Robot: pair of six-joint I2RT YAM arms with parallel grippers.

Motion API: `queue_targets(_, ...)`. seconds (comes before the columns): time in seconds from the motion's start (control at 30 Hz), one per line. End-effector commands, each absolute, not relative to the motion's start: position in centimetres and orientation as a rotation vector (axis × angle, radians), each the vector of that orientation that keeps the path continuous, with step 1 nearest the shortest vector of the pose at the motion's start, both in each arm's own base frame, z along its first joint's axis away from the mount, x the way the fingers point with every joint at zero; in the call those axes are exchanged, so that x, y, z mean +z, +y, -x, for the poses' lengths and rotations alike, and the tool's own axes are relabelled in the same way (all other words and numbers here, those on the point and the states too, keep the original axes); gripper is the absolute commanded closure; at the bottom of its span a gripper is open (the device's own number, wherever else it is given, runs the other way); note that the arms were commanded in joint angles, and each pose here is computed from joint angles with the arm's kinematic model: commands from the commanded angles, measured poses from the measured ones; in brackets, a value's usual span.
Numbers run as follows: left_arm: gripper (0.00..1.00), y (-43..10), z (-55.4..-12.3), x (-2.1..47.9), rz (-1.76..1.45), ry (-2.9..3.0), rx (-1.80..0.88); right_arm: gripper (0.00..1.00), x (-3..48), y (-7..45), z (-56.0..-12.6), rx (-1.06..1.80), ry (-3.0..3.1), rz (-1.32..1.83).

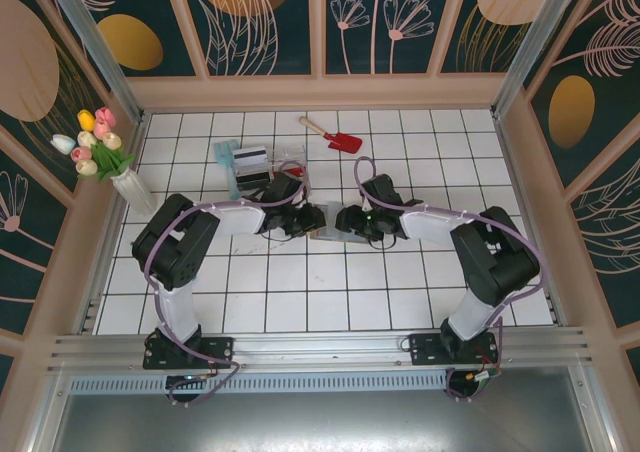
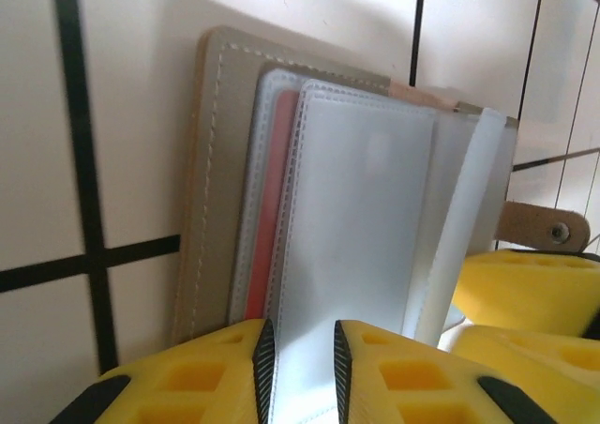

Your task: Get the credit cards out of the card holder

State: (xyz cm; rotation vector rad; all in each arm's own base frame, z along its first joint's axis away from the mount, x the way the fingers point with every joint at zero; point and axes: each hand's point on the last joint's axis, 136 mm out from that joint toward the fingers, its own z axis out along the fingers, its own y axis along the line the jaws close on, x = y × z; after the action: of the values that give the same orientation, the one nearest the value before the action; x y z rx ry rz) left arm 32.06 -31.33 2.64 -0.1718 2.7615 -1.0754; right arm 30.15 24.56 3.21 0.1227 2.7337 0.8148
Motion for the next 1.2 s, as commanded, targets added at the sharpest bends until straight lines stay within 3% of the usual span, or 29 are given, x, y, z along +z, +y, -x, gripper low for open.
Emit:
queue_targets(0.0, 0.72, -31.8, -31.7, 2.0, 0.14, 2.794, -1.072, 0.42, 1.3, 23.7, -29.0, 0.781, 2.793, -0.184)
queue_targets(0.67, 0.67, -34.3, -32.7, 4.4, 0.174, 2.685, -1.297, 0.5, 2.2, 23.1, -29.2, 0.962, 2.716, -0.291)
queue_targets(0.9, 0.75, -34.7, -32.8, 5.8, 0.136, 2.64, -1.344, 0.51, 5.6, 22.8, -30.3, 1.065, 2.589, -0.3)
queue_targets(1.17, 0.77, -36.0, -32.4, 7.5, 0.072, 2.592, -1.435, 0.52, 8.5, 21.4, -31.2, 1.057, 2.481, -0.337)
